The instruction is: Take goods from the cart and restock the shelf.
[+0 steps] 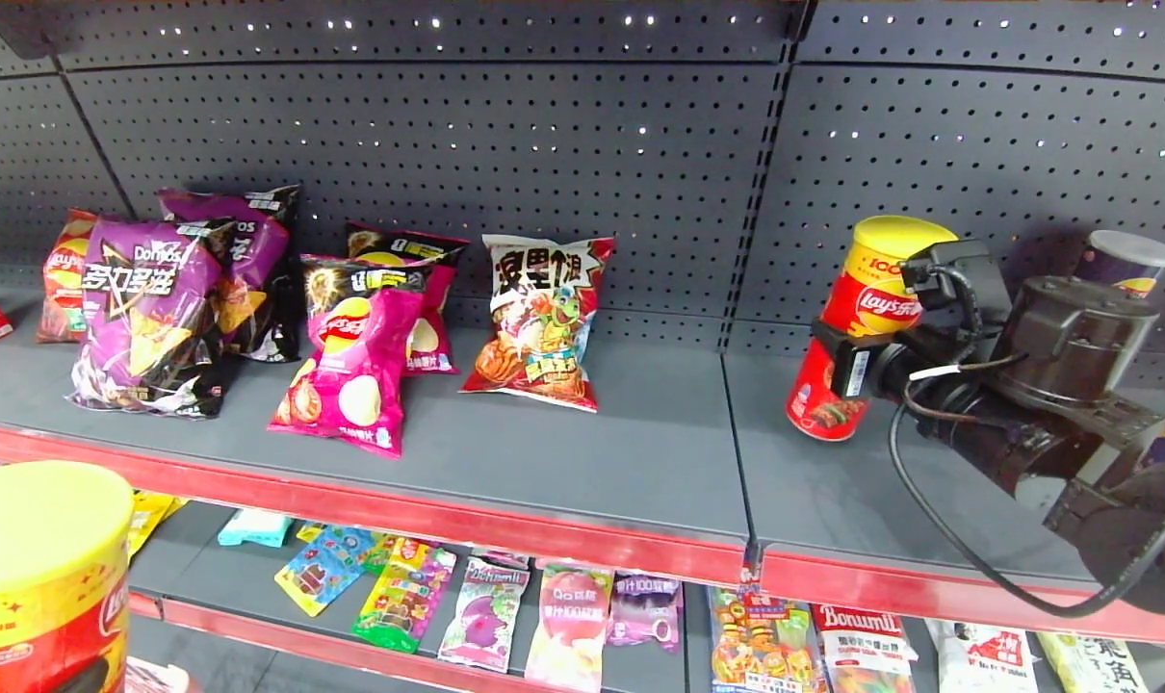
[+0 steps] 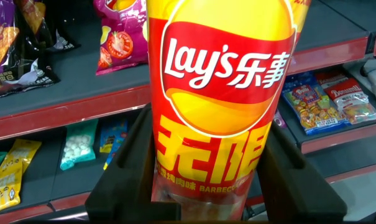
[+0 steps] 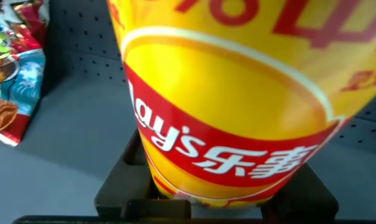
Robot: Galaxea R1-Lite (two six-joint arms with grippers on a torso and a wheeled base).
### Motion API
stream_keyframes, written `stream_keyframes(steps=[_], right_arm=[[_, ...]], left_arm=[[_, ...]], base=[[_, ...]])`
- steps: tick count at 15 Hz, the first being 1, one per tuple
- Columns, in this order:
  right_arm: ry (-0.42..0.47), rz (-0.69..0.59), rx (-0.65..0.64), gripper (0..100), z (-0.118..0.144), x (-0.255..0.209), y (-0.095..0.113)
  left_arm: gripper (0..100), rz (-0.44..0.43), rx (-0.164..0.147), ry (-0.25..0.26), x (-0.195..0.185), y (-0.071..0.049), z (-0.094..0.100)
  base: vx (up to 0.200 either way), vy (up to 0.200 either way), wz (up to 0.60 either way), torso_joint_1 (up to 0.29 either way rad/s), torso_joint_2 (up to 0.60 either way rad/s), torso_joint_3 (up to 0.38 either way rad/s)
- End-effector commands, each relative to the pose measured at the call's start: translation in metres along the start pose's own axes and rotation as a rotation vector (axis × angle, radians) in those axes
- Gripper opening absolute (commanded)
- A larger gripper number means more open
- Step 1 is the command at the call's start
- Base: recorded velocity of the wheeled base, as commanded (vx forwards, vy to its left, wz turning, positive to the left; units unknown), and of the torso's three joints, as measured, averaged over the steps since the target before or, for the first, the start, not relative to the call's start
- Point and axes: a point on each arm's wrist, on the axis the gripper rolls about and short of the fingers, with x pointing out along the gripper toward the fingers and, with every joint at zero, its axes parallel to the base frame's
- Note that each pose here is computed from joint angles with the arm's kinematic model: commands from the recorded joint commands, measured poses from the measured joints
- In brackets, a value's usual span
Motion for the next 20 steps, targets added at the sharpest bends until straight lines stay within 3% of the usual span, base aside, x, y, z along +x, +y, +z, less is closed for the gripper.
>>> stream_keyframes(steps=[1,7,20], right_arm=[[0.004,-0.008,-0.002,0,0.000,-0.004,0.000],[0.036,-0.035,-0.013,0,-0.007,-0.015,-0.003],[0.078,0.001,0.027,0,-0.018,-0.039,0.016]], left_arm=[[0,0.000,0.000,-0.001,0.000,0.000,0.000],[0,0.000,-0.001,0.002,0.000,0.000,0.000],[0,0.000,0.000,0.000,0.000,0.000,0.000]], base=[[0.000,0.000,0.00,0.000,0.00,0.000],[0.000,0.000,0.00,0.000,0.00,0.000],[0.000,0.000,0.00,0.000,0.00,0.000]])
